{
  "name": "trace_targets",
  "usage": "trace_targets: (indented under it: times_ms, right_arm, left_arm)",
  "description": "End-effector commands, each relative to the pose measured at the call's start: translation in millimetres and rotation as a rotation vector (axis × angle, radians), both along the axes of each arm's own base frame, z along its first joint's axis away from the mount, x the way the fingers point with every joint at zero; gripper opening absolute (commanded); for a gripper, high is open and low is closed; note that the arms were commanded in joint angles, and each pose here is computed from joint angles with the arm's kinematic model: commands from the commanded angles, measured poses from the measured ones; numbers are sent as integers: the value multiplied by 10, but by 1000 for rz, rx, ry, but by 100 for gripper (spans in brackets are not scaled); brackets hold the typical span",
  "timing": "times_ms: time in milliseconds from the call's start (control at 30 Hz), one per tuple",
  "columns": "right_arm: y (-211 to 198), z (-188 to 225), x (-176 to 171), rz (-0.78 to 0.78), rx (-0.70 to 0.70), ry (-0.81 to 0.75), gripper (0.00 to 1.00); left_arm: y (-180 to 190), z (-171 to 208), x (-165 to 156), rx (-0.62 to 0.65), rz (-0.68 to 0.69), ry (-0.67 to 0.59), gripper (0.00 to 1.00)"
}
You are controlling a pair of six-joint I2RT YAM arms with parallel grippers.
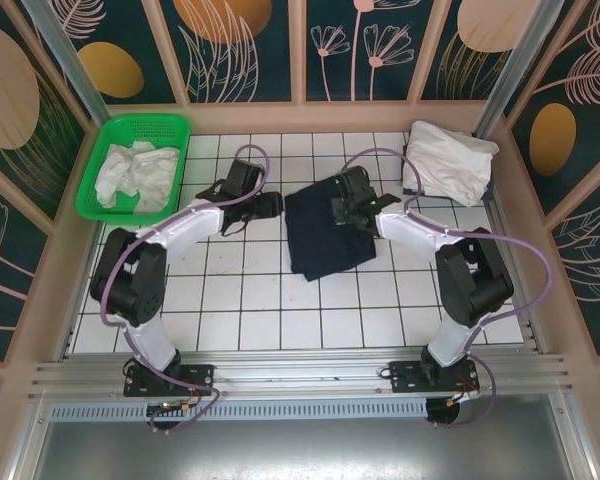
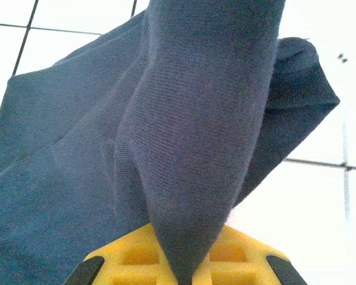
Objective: Fold and stack the t-shirts
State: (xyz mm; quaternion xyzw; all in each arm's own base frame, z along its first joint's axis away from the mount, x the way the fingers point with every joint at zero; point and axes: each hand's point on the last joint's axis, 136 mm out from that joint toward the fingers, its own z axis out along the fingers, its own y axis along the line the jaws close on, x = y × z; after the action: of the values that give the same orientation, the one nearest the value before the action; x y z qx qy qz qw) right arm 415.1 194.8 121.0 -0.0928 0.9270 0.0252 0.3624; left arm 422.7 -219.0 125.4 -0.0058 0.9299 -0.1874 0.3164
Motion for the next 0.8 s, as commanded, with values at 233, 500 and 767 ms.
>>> trace_targets:
  times_ms: [233, 500, 767]
  right_arm:
    - [-557, 1142, 508, -21, -312, -252, 0]
    - [-1148, 1932, 920, -99, -278, -435, 0]
    - [-1876, 1944, 1242, -226, -163, -481, 0]
  left_arm:
    - [315, 246, -184, 5, 59, -64, 61]
    - [392, 249, -247, 22, 49, -82, 61]
    - [358, 232, -269, 1, 36, -70, 61]
